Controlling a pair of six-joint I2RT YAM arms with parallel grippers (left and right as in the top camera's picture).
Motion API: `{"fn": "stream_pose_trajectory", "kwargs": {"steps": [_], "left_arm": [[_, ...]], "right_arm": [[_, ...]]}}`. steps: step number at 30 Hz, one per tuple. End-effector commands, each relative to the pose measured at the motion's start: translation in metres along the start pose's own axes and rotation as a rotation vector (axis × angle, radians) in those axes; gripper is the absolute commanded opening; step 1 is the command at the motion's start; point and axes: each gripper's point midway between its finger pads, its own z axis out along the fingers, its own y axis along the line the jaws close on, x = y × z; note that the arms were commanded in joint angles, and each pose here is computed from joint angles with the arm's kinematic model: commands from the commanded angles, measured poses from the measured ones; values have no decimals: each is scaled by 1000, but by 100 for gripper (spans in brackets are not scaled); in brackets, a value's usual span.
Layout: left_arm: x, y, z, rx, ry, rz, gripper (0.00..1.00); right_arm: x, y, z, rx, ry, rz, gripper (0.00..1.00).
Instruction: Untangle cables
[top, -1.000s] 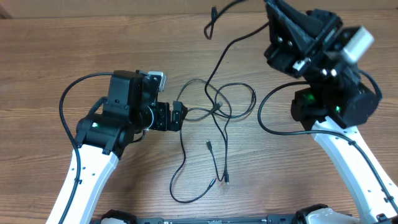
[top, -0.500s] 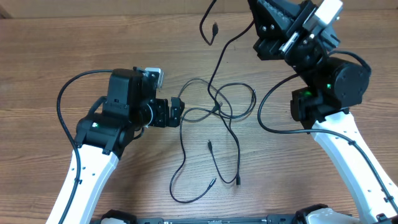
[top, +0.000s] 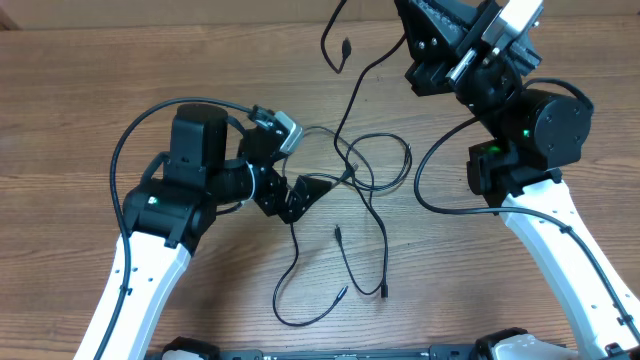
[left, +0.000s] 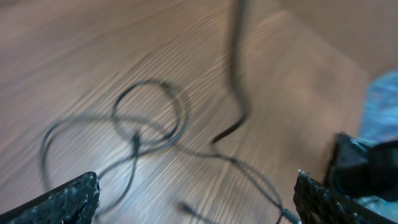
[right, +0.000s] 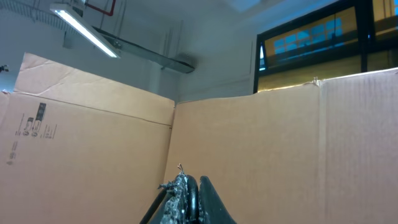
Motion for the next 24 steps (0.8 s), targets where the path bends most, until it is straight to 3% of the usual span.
{"fn": "stream_pose_trajectory", "kwargs": {"steps": [1,10,15,19,22,24], "left_arm": [[-13,-21,4,152,-47,77,99],[-27,-10,48,208,-67,-63,100],[-32,-16,59,271,-83,-41,97],[-33,-16,59,275,-87,-40,64],[-32,-16,59,273,-83,-46,10],[-31,-15,59,272,-79,-52,4]], "right_arm": [[-14,0,4,2,-33,24,4],[-12,6,4,-33,-20,29,4],[-10,8,4,-41,-14,31,4],[-10,8,4,-41,-13,31,4],[-10,7,4,-40,-11,32,4],[-10,7,4,-39,-11,32,4]]}}
